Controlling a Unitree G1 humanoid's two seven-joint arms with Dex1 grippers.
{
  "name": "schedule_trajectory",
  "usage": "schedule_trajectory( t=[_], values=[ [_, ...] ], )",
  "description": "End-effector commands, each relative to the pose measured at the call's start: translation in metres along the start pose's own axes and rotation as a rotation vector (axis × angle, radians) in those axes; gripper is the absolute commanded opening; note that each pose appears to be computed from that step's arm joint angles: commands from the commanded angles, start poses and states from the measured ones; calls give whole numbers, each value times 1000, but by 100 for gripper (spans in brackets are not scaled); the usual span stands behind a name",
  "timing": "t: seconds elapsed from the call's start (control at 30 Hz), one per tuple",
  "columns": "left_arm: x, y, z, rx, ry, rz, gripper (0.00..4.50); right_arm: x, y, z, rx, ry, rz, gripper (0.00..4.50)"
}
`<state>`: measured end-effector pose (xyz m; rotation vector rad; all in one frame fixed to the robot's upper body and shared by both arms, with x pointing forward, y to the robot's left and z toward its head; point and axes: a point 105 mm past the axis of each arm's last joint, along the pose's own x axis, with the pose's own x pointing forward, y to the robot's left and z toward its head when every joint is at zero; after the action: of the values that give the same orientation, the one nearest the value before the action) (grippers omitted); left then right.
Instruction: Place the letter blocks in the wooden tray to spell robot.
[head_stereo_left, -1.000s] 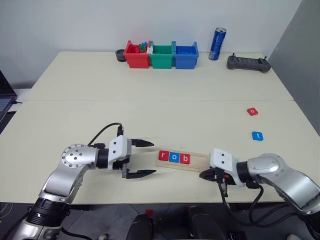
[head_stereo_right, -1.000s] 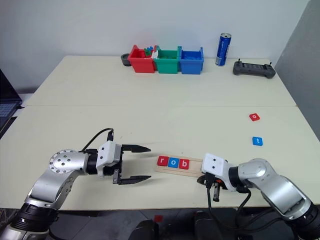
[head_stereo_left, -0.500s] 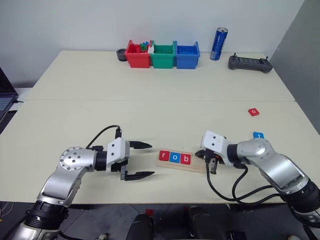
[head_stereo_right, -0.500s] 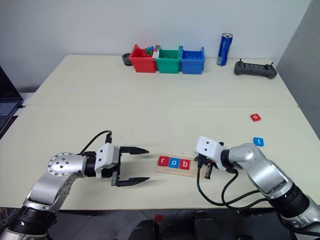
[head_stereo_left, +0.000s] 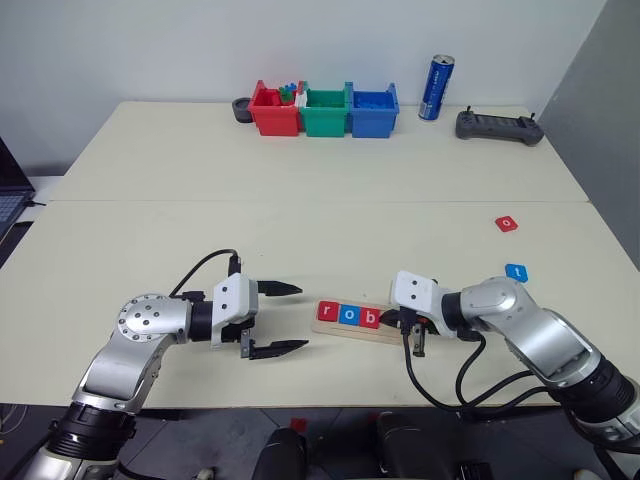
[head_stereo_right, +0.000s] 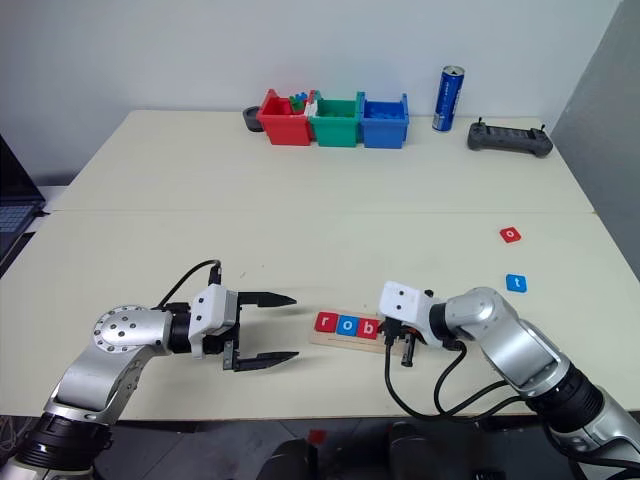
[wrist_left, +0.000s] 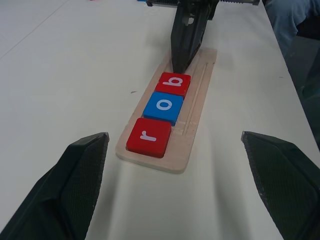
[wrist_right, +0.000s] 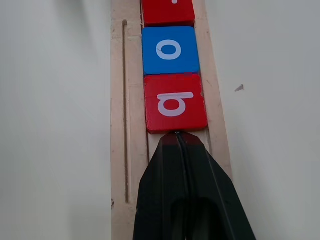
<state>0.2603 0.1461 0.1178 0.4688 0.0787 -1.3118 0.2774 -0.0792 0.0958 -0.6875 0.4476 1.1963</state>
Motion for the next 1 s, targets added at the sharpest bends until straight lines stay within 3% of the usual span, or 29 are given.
schedule_trajectory(
  t=[0.03,0.37,0.57,0.7,1.0],
  values=[
    [-2,2,9,38,-15,14,450,-2,-2,16,-50,-46,-15,3],
    [0,0,11,41,-19,12,450,-3,-7,16,-61,-52,-32,3],
    [-1,1,9,37,-23,18,450,-37,-22,25,-12,-110,-104,3],
    [-2,2,11,20,-47,40,450,-70,-56,21,126,-214,-349,81],
    [-6,11,8,1,-63,60,450,-131,-120,-41,347,-230,-868,400]
  ],
)
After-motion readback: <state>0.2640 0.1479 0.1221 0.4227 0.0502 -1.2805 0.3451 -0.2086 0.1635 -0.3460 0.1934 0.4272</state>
